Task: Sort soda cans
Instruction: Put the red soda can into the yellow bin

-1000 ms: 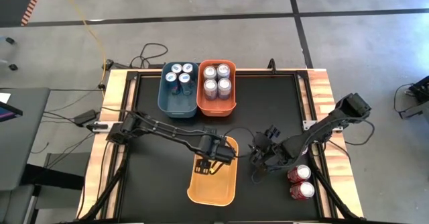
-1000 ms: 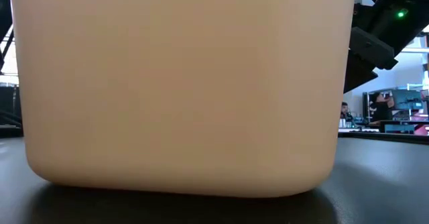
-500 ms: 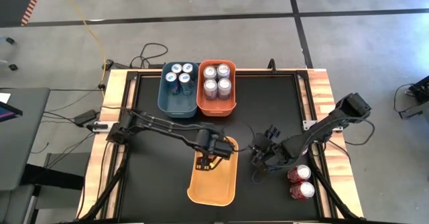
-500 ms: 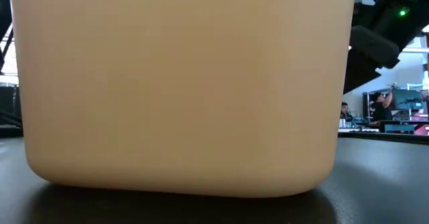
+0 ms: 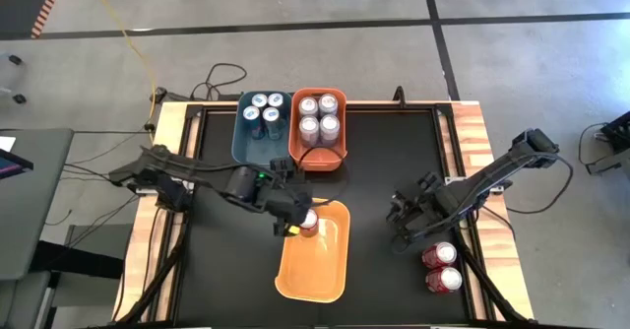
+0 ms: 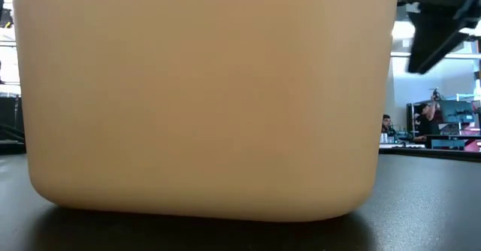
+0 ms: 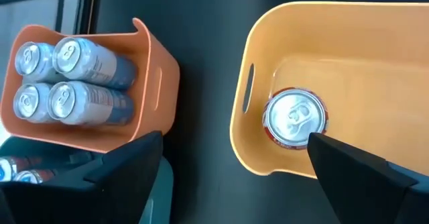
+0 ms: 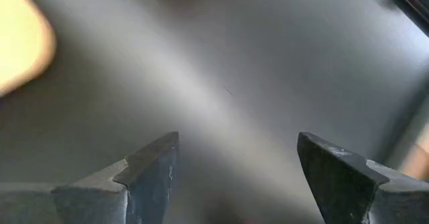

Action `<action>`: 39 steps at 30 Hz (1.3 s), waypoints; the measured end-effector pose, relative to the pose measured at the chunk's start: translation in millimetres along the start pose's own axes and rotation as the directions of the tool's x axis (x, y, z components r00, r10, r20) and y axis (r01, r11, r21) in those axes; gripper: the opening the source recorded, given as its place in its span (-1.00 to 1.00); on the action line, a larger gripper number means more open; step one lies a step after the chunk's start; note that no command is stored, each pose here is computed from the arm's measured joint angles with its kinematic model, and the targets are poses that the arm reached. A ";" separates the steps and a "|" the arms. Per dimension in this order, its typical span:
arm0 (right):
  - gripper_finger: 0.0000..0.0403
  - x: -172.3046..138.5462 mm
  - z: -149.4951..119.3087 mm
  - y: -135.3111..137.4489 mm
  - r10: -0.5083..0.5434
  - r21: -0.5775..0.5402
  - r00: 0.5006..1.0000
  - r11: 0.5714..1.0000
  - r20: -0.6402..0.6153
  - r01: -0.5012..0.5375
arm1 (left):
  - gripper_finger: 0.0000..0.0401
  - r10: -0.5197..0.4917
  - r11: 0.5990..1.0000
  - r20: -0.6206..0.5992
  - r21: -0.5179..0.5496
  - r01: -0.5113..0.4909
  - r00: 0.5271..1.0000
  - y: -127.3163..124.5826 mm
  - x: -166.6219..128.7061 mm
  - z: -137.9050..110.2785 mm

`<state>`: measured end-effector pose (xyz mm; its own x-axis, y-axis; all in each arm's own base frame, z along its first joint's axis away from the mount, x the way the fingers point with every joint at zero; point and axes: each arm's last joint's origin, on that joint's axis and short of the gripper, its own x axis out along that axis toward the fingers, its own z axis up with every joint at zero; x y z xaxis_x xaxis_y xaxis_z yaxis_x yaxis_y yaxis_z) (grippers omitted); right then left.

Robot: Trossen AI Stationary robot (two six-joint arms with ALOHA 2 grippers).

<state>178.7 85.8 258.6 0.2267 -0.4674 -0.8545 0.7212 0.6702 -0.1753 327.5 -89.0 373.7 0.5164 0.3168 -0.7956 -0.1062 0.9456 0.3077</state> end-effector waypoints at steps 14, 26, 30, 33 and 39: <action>0.59 -29.7 -8.3 -45.8 0.051 0.142 0.982 0.990 -0.184 -0.025 | 0.84 -0.035 0.993 0.196 -0.108 0.057 0.980 3.8 30.0 -103.3; 0.59 -47.0 -28.1 -58.0 0.151 0.310 0.938 0.950 -0.313 -0.049 | 0.84 -0.067 0.974 0.344 -0.183 0.137 0.937 -4.7 54.4 -158.9; 0.59 -48.4 -34.0 -53.5 0.139 0.340 0.935 0.940 -0.327 -0.021 | 0.84 -0.087 0.972 0.391 -0.168 0.164 0.916 -11.7 60.2 -168.4; 0.59 -48.9 -38.3 -48.7 0.129 0.350 0.936 0.937 -0.328 -0.006 | 0.84 -0.095 0.972 0.384 -0.162 0.168 0.918 -14.5 63.2 -174.2; 0.59 -47.8 -44.4 -39.8 0.098 0.354 0.935 0.935 -0.342 0.032 | 0.84 -0.118 0.973 0.382 -0.142 0.184 0.917 -20.6 60.6 -176.6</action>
<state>110.1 107.1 284.7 0.0584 -0.1741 -0.9830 0.9129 0.4078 -0.0180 210.9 -76.1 227.0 0.8105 0.1505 -0.5660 -0.1285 0.9886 0.0789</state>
